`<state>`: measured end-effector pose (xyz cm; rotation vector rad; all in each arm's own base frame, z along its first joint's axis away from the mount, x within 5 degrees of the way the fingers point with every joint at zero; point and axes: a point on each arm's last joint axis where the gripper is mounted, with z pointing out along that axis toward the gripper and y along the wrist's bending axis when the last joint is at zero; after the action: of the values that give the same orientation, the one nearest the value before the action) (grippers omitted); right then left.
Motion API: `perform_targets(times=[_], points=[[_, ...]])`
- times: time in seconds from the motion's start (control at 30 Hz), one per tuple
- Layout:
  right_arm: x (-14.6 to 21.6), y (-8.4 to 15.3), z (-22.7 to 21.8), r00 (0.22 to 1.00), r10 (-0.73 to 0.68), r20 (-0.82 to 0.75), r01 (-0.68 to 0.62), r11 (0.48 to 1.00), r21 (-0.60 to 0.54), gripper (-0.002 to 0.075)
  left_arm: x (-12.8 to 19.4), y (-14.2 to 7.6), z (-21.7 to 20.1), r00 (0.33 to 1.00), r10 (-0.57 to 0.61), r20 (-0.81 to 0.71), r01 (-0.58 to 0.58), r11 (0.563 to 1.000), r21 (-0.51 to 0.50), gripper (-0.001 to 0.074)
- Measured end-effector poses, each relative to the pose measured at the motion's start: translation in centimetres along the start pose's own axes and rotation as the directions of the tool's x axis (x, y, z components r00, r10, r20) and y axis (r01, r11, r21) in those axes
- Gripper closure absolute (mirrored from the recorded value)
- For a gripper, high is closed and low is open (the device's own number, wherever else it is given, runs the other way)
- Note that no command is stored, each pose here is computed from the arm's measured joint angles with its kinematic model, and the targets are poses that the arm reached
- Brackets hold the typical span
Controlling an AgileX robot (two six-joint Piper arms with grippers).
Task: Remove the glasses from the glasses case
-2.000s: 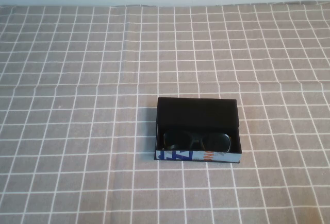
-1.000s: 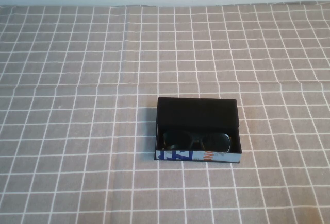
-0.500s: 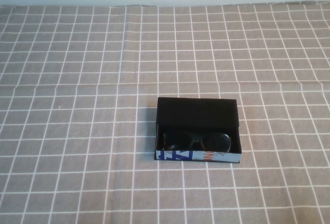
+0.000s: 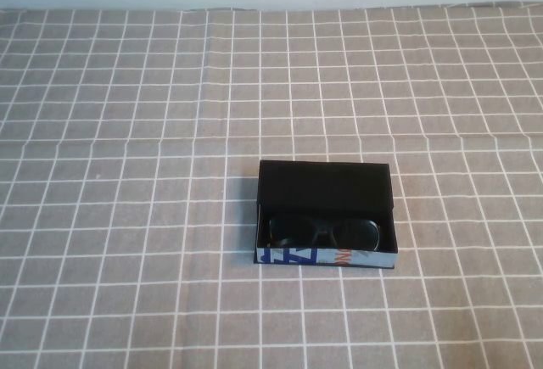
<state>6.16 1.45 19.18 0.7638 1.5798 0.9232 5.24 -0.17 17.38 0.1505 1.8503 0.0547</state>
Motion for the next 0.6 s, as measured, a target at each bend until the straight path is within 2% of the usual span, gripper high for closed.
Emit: perform_targets(times=[0.2, 0.3, 0.47, 0.6], points=[[-0.1, -0.1, 0.0, 0.987, -0.163, 0.007, 0.163, 0.987, 0.016, 0.0743, 0.0, 0.0, 0.0, 1.0, 0.0, 0.0, 0.0, 1.0, 0.0, 0.0739], [-0.2, 1.1, -0.2, 0.964, -0.263, -0.04, 0.263, 0.965, -0.011, 0.0743, 0.0, 0.0, 0.0, 1.0, 0.0, 0.0, 0.0, 1.0, 0.0, 0.0739], [-2.5, 5.6, 0.2, 0.846, -0.525, -0.093, 0.525, 0.851, -0.025, 0.0743, 0.0, 0.0, 0.0, 1.0, 0.0, 0.0, 0.0, 1.0, 0.0, 0.0739], [-4.9, 9.2, 2.1, 0.748, -0.645, -0.157, 0.651, 0.759, -0.013, 0.0743, 0.0, 0.0, 0.0, 1.0, 0.0, 0.0, 0.0, 1.0, 0.0, 0.074]])
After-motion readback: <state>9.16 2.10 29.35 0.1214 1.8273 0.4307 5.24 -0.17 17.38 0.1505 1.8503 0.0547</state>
